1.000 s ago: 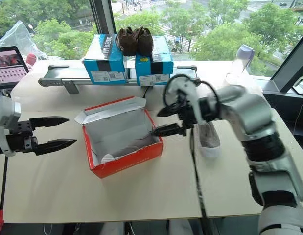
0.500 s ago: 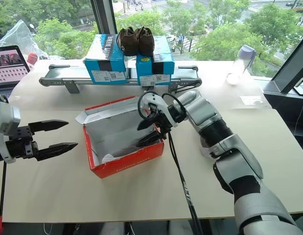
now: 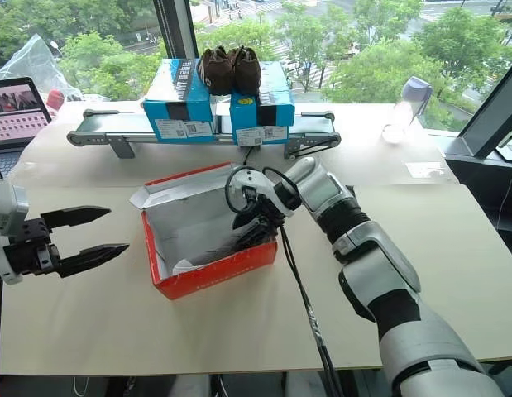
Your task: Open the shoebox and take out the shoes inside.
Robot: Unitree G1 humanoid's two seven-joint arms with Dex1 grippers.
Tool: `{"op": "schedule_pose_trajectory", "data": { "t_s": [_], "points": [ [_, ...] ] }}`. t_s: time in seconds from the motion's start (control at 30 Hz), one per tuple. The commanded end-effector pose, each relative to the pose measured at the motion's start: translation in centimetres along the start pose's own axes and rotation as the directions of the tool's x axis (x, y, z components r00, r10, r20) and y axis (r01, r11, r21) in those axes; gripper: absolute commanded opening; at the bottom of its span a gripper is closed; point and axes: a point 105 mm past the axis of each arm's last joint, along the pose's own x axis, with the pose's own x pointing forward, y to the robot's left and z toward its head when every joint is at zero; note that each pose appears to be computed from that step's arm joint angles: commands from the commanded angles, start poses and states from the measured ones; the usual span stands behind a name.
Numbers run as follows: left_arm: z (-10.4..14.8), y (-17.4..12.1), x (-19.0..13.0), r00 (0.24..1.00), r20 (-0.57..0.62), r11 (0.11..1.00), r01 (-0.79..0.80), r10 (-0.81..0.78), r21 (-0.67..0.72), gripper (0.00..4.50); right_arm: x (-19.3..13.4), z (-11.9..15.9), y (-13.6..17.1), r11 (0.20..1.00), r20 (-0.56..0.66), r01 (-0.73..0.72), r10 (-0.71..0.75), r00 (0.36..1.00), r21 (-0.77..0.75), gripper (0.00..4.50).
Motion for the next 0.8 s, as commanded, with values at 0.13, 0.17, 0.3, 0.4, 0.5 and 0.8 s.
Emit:
{"op": "schedule_pose_trajectory", "data": {
  "t_s": [0.13, 0.17, 0.3, 0.4, 0.5, 0.8],
  "points": [
    [1.1, -0.2, -0.2, 1.000, 0.025, 0.999, -0.010, 0.009, 0.037, 4.50, 0.4, 0.1, 0.5, 0.997, -0.027, -0.067, 0.066, 0.997, -0.028, 1.02],
    [1.2, -0.2, -0.1, 1.000, 0.026, 0.999, -0.011, 0.010, 0.038, 4.50, 0.5, 0.1, 0.4, 0.997, -0.028, -0.067, 0.066, 0.997, -0.029, 0.70],
    [1.3, -0.1, 0.0, 0.999, 0.030, 0.999, -0.011, 0.010, 0.041, 4.50, 0.6, 0.4, 0.4, 0.997, -0.021, -0.070, 0.069, 0.997, -0.032, 0.01],
    [1.4, -0.1, 0.2, 0.999, 0.033, 0.999, -0.012, 0.011, 0.042, 4.50, 0.5, 0.6, 0.3, 0.997, -0.011, -0.065, 0.064, 0.998, -0.033, 0.01],
    [1.4, -0.1, 0.3, 0.999, 0.035, 0.999, -0.009, 0.008, 0.043, 4.50, 0.1, 1.6, 0.0, 0.998, 0.024, -0.039, 0.040, 0.999, -0.041, 0.01],
    [1.7, 0.1, 0.9, 0.999, 0.040, 0.998, 0.011, -0.014, 0.058, 4.50, -3.9, 8.1, 2.0, 0.995, 0.236, -0.056, 0.073, 0.969, -0.080, 0.01]
  ]
}}
